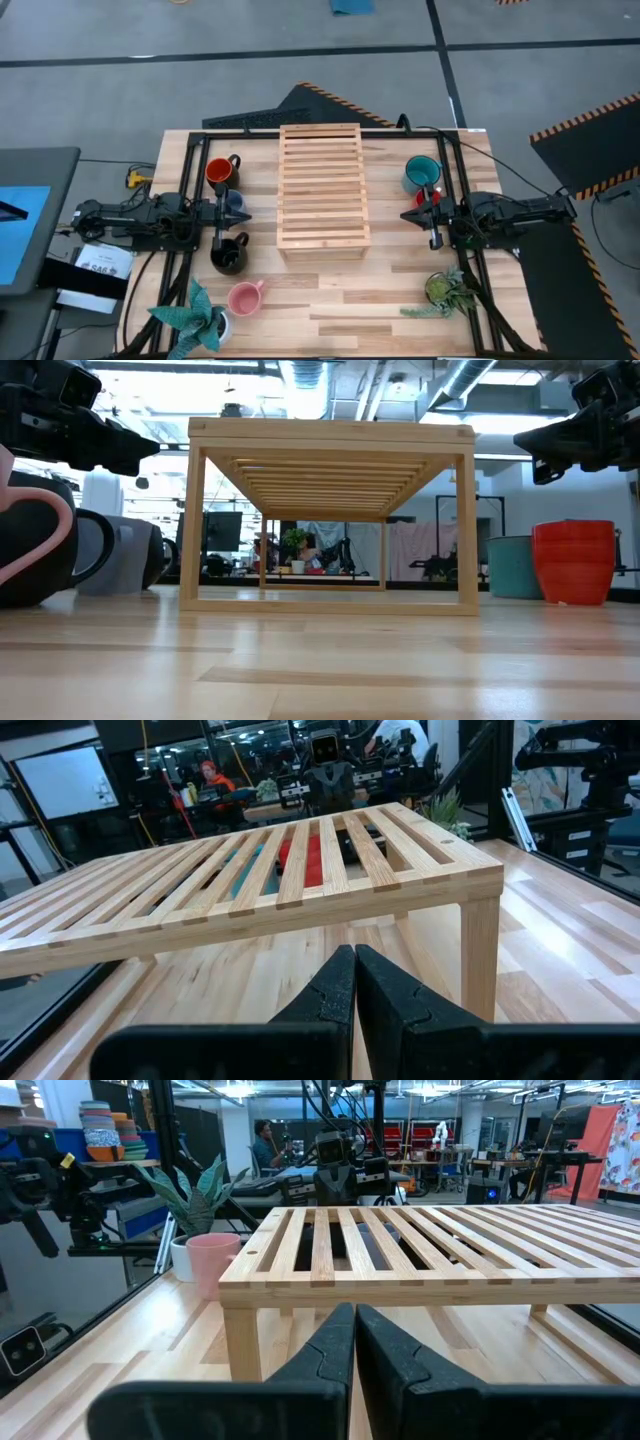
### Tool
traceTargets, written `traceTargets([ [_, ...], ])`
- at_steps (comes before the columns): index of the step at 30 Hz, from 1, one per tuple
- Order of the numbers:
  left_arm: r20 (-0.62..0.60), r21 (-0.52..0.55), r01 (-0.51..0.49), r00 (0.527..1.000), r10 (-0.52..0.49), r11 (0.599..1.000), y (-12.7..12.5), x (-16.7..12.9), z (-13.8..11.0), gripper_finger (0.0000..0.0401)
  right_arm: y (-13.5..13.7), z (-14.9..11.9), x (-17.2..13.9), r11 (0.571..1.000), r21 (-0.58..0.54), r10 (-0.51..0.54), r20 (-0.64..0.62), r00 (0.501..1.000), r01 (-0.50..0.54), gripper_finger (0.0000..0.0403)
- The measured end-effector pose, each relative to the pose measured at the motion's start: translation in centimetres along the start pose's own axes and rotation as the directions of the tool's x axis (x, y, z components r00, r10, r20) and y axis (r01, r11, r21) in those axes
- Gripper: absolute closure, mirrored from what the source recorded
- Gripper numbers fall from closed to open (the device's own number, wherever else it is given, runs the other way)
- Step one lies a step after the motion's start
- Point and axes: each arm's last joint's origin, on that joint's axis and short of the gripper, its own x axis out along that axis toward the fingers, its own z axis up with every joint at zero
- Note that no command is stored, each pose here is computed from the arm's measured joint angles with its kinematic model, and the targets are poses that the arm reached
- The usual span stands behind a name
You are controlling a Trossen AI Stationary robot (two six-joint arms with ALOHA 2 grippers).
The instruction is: Place coffee mugs
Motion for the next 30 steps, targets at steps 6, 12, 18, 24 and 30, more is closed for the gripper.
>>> traceTargets([
  [6, 0.0, 0.0, 0.0, 1.0, 0.0, 1.0, 0.0, 0.0, 0.0, 0.0401, 0.0, 0.0, 0.0, 1.0, 0.0, 0.0, 0.0, 1.0, 0.0, 0.036],
  [12, 0.0, 0.0, 0.0, 1.0, 0.0, 1.0, 0.0, 0.0, 0.0, 0.0401, 0.0, 0.0, 0.0, 1.0, 0.0, 0.0, 0.0, 1.0, 0.0, 0.036],
  [18, 0.0, 0.0, 0.0, 1.0, 0.0, 1.0, 0.0, 0.0, 0.0, 0.0401, 0.0, 0.0, 0.0, 1.0, 0.002, 0.0, 0.001, 1.0, 0.0, 0.036],
  [24, 0.0, 0.0, 0.0, 1.0, 0.0, 1.0, 0.0, 0.0, 0.0, 0.0401, -0.2, 3.0, -0.3, 0.996, 0.066, -0.076, 0.306, 0.949, 0.059, 0.036],
  [30, 0.0, 0.0, 0.0, 1.0, 0.0, 1.0, 0.0, 0.0, 0.0, 0.0401, -1.1, 5.4, -1.1, 0.936, 0.193, -0.353, 0.486, 0.799, 0.296, 0.036],
])
